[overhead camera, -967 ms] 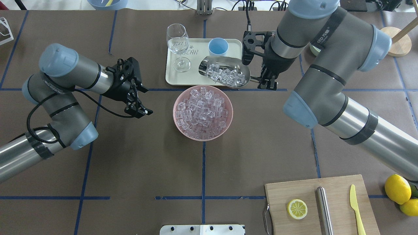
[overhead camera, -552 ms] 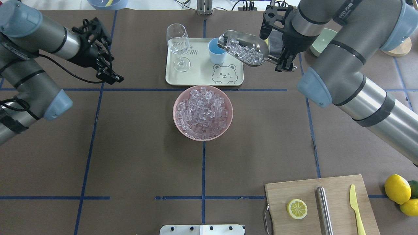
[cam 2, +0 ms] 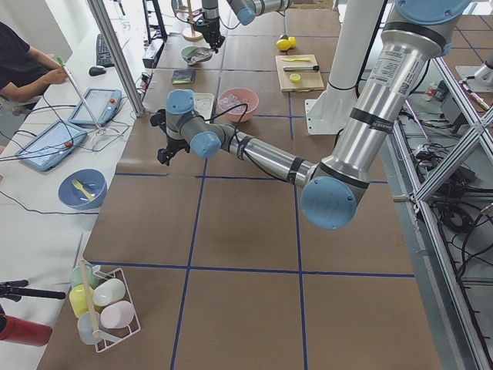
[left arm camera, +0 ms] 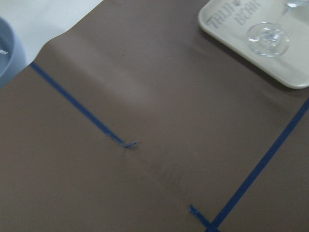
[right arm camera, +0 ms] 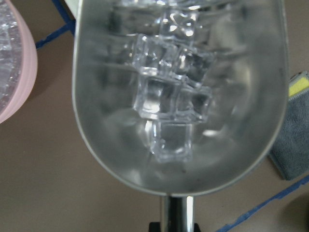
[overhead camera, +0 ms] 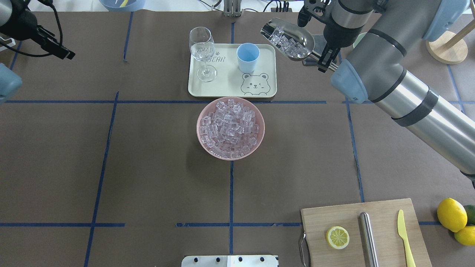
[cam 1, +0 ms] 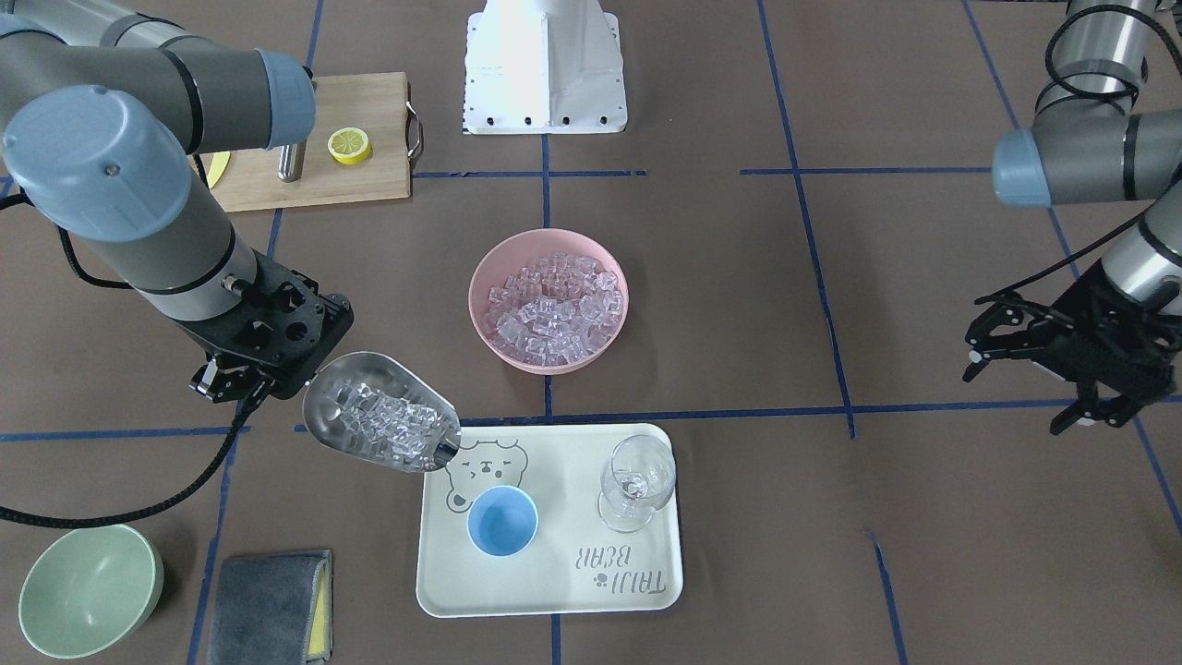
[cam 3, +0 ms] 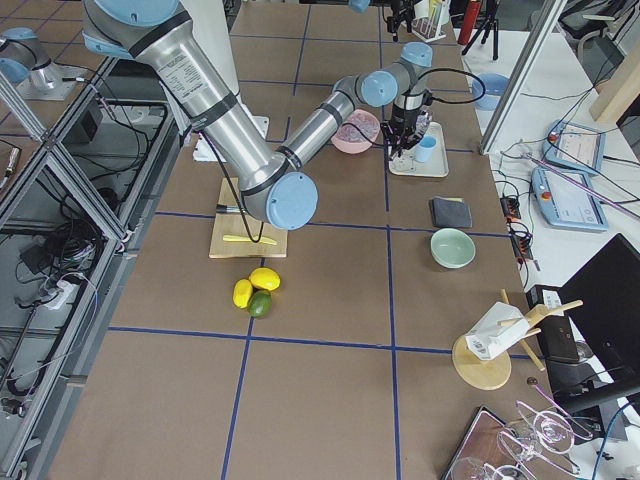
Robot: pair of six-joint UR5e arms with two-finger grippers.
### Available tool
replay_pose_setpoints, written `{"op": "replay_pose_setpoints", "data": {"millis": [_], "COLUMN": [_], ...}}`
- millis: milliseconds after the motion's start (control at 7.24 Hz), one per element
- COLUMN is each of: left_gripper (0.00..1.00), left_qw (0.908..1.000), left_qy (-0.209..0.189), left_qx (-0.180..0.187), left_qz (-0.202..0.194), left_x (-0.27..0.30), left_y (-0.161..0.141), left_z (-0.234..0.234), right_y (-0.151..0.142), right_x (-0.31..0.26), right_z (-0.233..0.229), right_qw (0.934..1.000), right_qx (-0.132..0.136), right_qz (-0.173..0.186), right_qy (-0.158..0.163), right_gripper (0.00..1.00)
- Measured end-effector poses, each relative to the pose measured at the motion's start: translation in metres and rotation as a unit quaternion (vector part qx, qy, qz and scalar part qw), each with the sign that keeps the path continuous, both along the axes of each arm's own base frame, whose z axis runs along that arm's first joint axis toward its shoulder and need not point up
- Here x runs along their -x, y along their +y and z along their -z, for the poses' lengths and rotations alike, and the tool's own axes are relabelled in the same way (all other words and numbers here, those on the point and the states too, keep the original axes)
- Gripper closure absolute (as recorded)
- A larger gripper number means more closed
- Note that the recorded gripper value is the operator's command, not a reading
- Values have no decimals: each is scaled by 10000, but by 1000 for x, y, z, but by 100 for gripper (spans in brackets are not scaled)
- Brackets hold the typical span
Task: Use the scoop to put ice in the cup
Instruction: 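Lift the ice-filled scoop toward the light-blue cup while the left arm withdraws, then tilt the scoop over the light-blue cup to pour the ice in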
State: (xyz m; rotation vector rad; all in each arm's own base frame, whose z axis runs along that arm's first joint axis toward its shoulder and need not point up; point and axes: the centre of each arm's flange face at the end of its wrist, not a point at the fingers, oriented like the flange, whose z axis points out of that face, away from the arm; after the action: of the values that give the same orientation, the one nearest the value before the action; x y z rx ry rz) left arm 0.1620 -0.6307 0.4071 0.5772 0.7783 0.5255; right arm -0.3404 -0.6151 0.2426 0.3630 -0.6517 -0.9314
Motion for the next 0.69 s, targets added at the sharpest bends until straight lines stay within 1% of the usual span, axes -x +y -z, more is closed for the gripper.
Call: {"op": "replay_pose_setpoints", "data": {"millis": [138, 414, 690], "left_gripper": [0, 0, 0], "left_qw": [9997, 9980, 9959], "left_qy": [-60, -149, -189], "left_qx": [144, 329, 506], "left_qz": [214, 510, 720], "left_x": [29, 70, 96], "left_y": [0, 4, 8], "left_z": [-8, -31, -48], "right_y": [-11, -32, -54], "right_x": [7, 20, 49], "right_z": [-4, -6, 0], "right_qw": [9996, 9955, 9901], "right_qx": [191, 534, 841], "right_qz": [-96, -221, -168], "right_qy": [207, 747, 1108], "right_gripper": [100, 100, 100]}}
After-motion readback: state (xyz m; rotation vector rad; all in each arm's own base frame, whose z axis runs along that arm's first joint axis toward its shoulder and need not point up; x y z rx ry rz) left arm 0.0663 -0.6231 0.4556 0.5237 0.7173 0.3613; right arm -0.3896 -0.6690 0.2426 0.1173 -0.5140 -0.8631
